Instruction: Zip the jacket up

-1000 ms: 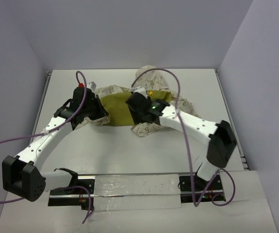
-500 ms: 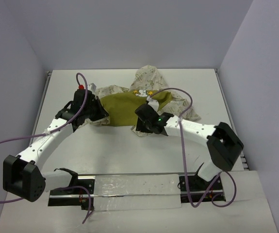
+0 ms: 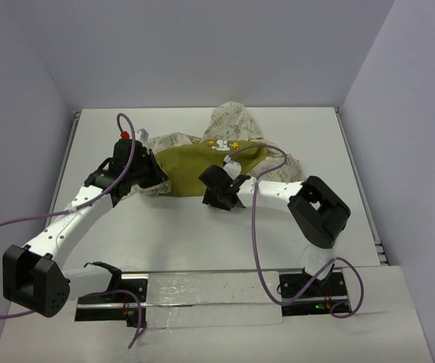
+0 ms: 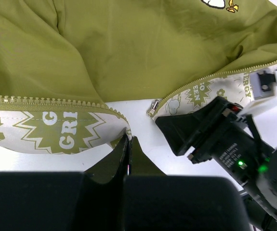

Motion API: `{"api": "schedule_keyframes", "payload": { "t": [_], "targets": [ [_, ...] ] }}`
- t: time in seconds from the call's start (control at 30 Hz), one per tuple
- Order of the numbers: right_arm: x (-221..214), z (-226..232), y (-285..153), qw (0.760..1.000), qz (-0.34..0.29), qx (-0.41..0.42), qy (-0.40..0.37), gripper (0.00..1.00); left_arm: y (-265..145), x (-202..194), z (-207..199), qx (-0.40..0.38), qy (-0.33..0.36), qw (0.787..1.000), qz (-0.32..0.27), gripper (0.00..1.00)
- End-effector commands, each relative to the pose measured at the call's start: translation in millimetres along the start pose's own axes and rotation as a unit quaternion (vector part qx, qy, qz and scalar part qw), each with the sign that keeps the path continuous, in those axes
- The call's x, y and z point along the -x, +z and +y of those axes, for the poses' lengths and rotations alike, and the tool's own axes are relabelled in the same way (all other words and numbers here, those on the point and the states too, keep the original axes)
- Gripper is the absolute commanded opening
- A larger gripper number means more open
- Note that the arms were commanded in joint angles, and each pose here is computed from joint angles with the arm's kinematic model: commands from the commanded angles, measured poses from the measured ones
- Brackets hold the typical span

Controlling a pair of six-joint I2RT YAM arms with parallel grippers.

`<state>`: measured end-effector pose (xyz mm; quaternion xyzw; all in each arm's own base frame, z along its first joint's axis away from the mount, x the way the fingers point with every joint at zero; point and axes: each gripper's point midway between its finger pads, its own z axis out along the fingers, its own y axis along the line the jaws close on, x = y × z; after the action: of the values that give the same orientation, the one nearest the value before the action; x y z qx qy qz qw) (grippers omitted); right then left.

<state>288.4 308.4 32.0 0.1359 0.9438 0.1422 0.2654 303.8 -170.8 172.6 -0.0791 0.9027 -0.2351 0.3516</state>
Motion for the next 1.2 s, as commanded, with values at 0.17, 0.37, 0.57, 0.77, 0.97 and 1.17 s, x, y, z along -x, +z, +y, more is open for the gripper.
{"api": "schedule_keyframes", "payload": {
  "t": [0.17, 0.37, 0.57, 0.77, 0.97, 1.17],
  "targets": [
    [3, 1, 20, 0.999, -0.022, -0.022, 0.013, 0.52, -13, 14, -8, -0.014, 0.019, 0.999, -0.031, 0.0],
    [-4, -4, 27, 0.999, -0.014, -0.031, 0.009, 0.41, -14, 12, -8, -0.013, 0.02, 0.999, -0.031, 0.0],
    [-1, -7, 21, 0.999, -0.022, -0.032, 0.008, 0.31, -16, 13, -8, -0.015, 0.021, 0.999, -0.033, 0.0],
    [9, -3, -1, 0.999, -0.042, -0.004, 0.006, 0.07, -15, 12, -6, -0.014, 0.02, 0.999, -0.033, 0.0],
    [19, 20, -39, 0.99, -0.063, 0.113, -0.059, 0.0, -8, 5, -18, -0.055, 0.007, 0.998, -0.034, 0.0],
    [21, 27, -89, 0.957, -0.093, 0.224, -0.159, 0.0, -14, -1, -39, -0.134, 0.002, 0.99, -0.052, 0.0]
  ]
}}
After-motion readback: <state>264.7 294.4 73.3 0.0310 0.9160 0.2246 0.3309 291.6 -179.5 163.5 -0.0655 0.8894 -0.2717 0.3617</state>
